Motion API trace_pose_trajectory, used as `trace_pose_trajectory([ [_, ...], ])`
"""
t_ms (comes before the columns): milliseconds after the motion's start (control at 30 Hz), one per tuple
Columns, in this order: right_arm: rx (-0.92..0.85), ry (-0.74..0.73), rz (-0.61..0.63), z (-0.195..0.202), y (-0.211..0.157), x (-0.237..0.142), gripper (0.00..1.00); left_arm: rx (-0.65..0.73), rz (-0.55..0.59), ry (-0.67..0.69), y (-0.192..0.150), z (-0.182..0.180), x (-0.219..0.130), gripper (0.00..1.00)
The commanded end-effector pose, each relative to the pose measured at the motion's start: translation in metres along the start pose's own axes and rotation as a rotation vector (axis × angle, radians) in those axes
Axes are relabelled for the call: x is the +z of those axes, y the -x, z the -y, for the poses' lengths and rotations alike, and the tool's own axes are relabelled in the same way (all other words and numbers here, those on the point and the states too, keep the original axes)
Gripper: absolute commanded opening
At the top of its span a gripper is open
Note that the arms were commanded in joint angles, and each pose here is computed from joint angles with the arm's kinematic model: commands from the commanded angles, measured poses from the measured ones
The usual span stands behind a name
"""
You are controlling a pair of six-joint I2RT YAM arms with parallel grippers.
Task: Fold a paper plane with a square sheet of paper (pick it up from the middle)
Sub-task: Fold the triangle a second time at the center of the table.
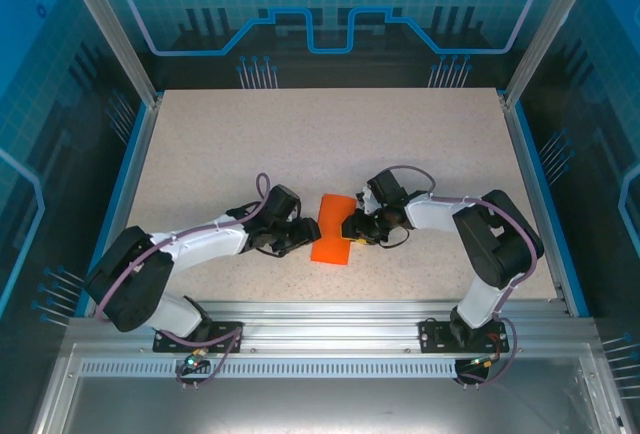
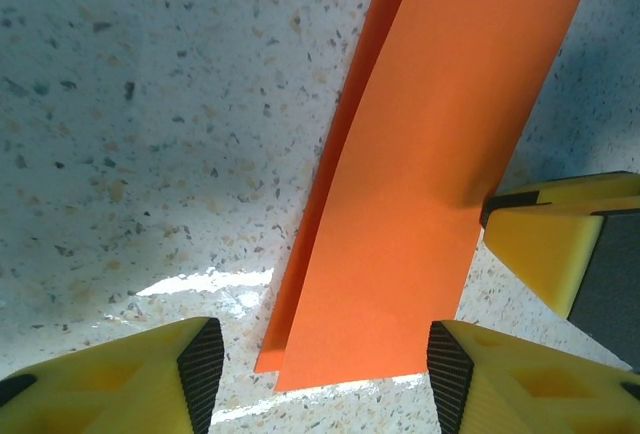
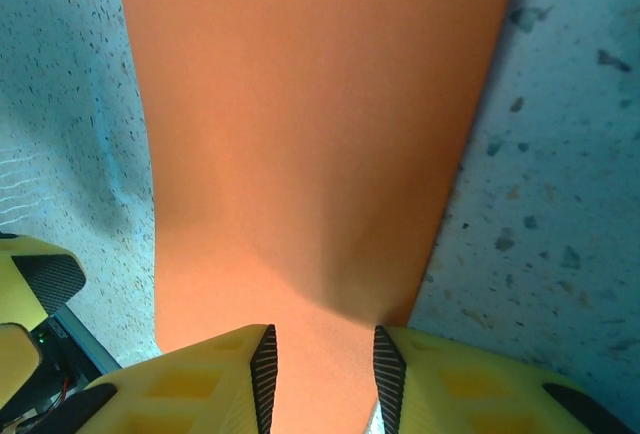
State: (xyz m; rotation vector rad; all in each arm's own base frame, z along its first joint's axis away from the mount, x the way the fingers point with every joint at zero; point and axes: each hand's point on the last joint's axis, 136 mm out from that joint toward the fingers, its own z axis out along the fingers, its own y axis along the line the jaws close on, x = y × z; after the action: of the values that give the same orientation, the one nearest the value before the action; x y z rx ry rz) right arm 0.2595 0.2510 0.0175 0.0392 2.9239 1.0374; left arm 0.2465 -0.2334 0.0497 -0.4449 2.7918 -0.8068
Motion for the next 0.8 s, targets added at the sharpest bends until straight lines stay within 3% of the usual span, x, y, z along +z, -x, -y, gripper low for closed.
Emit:
trace_pose_trajectory([
  [0,0.021,-0.021,-0.014,0.012,-0.007,0.000,0.35,-0.005,-0.058,-0.043,-0.008,0.008,-0.001,0.60],
  [767,0.022,-0.019,-0.013,0.012,-0.006,0.000,0.34,-0.024,-0.185,-0.033,-0.034,0.002,0.026,0.57],
])
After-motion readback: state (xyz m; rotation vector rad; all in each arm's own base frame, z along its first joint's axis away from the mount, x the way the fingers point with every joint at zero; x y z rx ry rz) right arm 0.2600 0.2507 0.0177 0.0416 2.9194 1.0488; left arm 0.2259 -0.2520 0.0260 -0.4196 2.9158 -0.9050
